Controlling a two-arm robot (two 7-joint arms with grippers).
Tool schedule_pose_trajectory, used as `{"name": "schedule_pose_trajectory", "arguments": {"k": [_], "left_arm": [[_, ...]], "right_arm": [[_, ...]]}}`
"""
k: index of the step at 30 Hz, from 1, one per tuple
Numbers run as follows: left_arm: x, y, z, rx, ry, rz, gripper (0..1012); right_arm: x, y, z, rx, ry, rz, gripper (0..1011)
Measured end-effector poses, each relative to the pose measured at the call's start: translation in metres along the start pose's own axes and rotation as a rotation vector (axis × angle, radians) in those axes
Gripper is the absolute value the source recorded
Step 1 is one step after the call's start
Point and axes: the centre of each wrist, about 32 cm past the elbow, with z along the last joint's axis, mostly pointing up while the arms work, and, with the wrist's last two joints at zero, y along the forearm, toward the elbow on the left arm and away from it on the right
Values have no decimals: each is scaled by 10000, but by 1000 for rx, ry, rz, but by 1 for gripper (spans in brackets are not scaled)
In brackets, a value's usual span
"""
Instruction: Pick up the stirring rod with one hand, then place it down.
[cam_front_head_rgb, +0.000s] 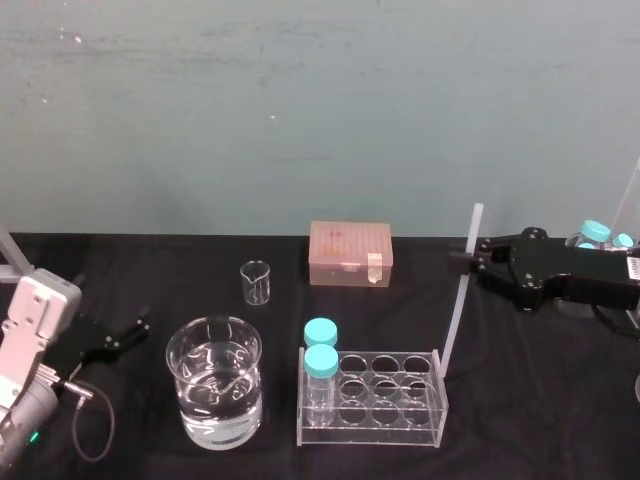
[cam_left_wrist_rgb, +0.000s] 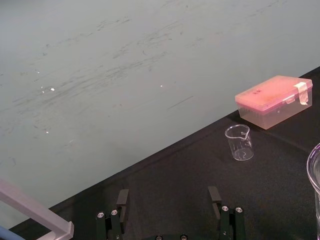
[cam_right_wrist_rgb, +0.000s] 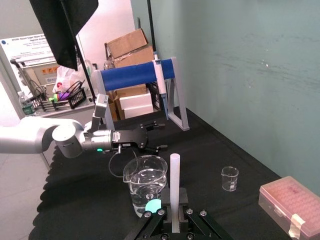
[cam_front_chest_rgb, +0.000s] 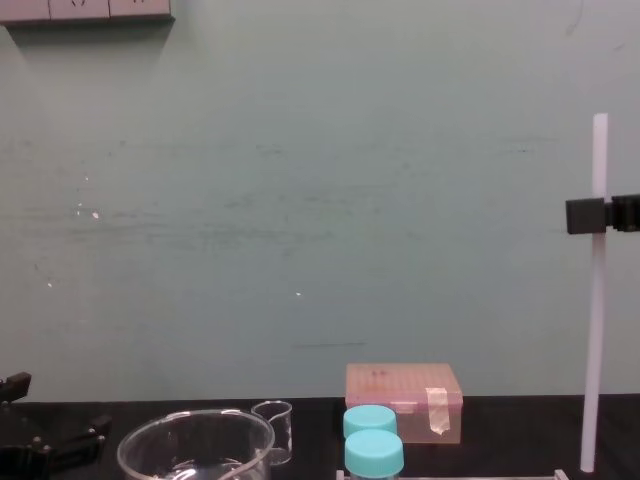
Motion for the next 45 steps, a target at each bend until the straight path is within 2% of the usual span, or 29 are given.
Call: {"name": "schedule_pose_trajectory", "arguments": {"k": [8, 19, 32, 45], "left_arm": [[0, 0, 0, 0, 0, 0, 1005], [0, 0, 0, 0, 0, 0, 1005], [0, 0, 0, 0, 0, 0, 1005], [0, 0, 0, 0, 0, 0, 1005]], "right_arm": [[27, 72, -73, -2, -8, 3, 72], [73, 219, -230, -10, 11, -7, 72], [106, 285, -337, -25, -3, -11, 72], [116, 334, -512, -61, -8, -9, 72]]}}
